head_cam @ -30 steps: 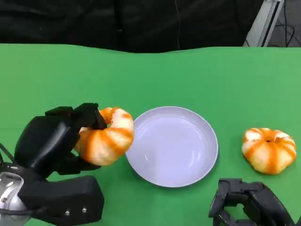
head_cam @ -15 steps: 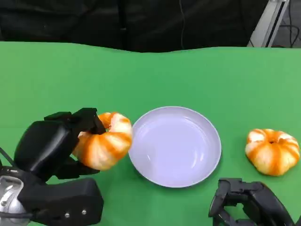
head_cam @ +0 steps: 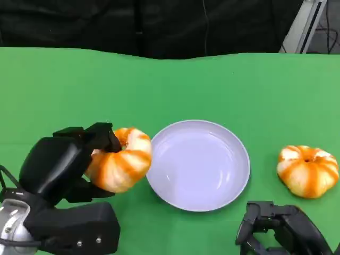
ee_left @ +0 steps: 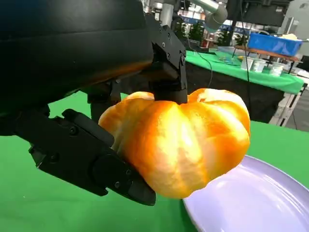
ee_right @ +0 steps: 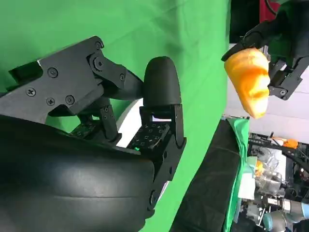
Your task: Grasp the bread from the table and place it into the plate.
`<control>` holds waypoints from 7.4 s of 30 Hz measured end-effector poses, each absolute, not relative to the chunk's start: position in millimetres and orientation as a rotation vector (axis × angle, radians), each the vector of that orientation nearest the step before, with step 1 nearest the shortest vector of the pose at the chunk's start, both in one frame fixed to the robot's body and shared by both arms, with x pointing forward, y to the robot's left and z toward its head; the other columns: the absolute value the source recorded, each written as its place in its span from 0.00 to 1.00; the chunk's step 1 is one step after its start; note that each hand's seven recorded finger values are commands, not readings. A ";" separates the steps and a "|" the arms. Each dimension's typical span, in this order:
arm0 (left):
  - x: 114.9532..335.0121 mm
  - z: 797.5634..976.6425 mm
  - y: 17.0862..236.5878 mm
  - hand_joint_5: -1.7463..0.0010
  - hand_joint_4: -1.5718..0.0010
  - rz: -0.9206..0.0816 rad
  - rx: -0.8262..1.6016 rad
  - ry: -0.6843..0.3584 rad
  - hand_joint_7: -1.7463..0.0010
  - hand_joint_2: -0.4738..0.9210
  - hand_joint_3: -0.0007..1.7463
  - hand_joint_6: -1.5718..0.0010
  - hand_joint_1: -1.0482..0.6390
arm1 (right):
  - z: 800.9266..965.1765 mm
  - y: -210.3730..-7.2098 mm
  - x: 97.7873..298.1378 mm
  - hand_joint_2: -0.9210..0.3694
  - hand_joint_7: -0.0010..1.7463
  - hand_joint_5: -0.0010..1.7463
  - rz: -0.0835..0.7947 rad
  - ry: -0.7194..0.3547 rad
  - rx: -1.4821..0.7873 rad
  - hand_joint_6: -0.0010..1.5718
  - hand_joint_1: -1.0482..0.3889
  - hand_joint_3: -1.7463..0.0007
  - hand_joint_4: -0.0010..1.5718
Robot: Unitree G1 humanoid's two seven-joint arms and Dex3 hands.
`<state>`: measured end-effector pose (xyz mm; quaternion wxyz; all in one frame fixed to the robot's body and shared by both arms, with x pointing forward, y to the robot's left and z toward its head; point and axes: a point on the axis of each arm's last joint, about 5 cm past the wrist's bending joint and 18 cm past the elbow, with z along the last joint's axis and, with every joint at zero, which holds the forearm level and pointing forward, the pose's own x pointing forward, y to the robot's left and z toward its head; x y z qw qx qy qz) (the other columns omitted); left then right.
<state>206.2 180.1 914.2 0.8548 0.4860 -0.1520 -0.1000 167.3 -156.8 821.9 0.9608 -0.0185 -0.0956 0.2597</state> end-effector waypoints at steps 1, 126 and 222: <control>206.2 914.2 179.8 0.00 0.56 -0.212 1.022 -0.320 0.00 0.90 0.00 0.67 0.55 | 821.9 -156.8 167.3 0.23 0.69 0.82 0.526 -0.194 -0.037 0.54 0.66 0.46 0.54; 284.3 887.0 69.4 1.00 0.88 -0.730 1.008 -0.217 1.00 1.00 0.34 0.84 0.08 | 824.0 -144.5 162.0 0.27 0.66 0.82 0.524 -0.209 -0.063 0.56 0.65 0.42 0.54; 162.4 835.1 153.0 0.98 0.54 -0.255 -0.106 -0.333 0.99 1.00 0.26 0.71 0.19 | 820.3 -146.8 161.9 0.23 0.67 0.83 0.541 -0.192 -0.045 0.56 0.66 0.46 0.54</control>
